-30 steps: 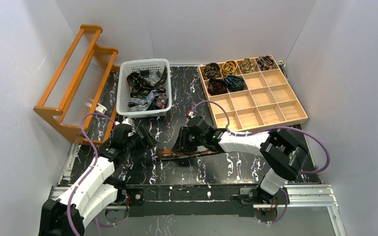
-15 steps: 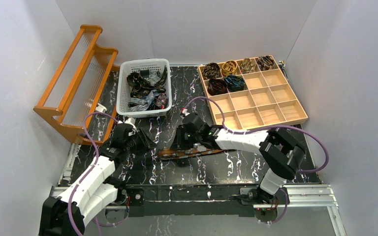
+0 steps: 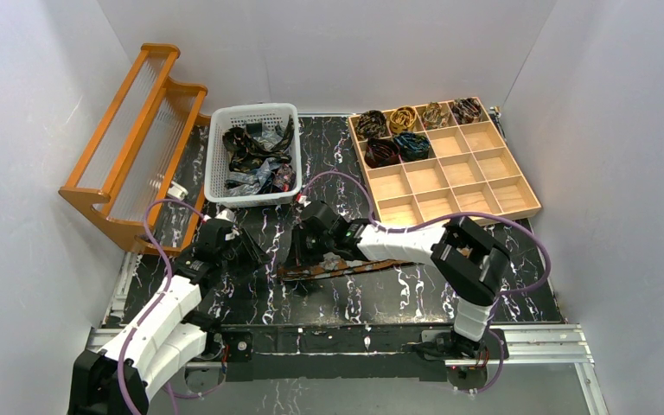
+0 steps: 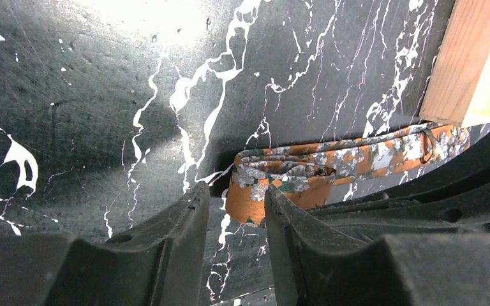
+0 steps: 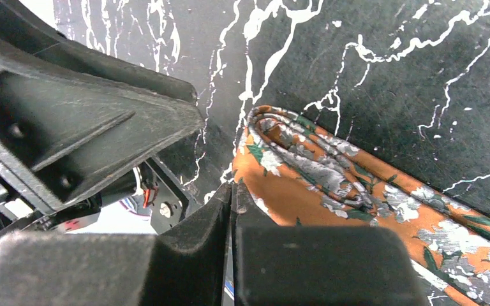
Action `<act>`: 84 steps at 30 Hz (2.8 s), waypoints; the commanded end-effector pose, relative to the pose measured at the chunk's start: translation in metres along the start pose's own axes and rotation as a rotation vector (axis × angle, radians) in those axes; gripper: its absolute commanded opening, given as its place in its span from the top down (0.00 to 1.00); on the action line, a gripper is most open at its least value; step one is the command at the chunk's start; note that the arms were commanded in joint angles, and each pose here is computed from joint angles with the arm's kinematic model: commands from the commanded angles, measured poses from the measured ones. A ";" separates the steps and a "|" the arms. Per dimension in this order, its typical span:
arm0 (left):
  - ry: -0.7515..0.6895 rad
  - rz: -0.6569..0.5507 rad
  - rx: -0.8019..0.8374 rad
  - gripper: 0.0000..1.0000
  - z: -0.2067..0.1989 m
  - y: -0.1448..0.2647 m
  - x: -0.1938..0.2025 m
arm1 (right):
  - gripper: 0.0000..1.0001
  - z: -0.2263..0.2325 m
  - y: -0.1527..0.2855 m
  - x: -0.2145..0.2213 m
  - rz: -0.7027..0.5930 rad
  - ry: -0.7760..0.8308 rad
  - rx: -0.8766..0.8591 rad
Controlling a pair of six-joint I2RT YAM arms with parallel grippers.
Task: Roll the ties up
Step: Roll the tie at the center of the board.
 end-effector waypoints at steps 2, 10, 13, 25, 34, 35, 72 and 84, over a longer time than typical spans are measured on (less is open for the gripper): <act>-0.021 -0.015 -0.005 0.64 -0.002 0.004 -0.006 | 0.89 -0.030 -0.009 0.002 0.012 -0.062 0.106; -0.044 0.007 0.069 0.58 -0.007 0.000 -0.002 | 0.90 -0.062 -0.011 -0.011 0.020 -0.091 0.191; -0.050 0.016 0.094 0.57 -0.008 -0.002 -0.001 | 0.89 -0.058 -0.009 -0.010 0.040 -0.069 0.161; -0.083 0.066 0.177 0.49 -0.013 -0.014 0.004 | 0.51 -0.014 0.046 -0.031 -0.086 -0.008 0.014; -0.086 0.088 0.206 0.48 -0.013 -0.020 0.007 | 0.45 -0.054 0.050 -0.028 -0.068 -0.160 0.057; -0.086 0.092 0.204 0.48 -0.013 -0.021 0.008 | 0.45 -0.055 0.049 -0.028 -0.059 -0.164 0.058; -0.058 0.072 0.263 0.51 -0.011 -0.030 0.017 | 0.65 -0.061 0.033 -0.038 -0.001 -0.147 0.009; -0.058 0.092 0.252 0.59 -0.009 -0.033 0.020 | 0.58 -0.064 0.029 -0.036 0.026 -0.153 0.009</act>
Point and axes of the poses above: each gripper's point midway between its finger pads, its own y axis back along the fingers, its own z axis along the line the jaws close on, x = y × z, the point moved 7 cm from there along y, back along the fingers, and after that the axes turned 15 degrees about -y, right-handed, at the moved point
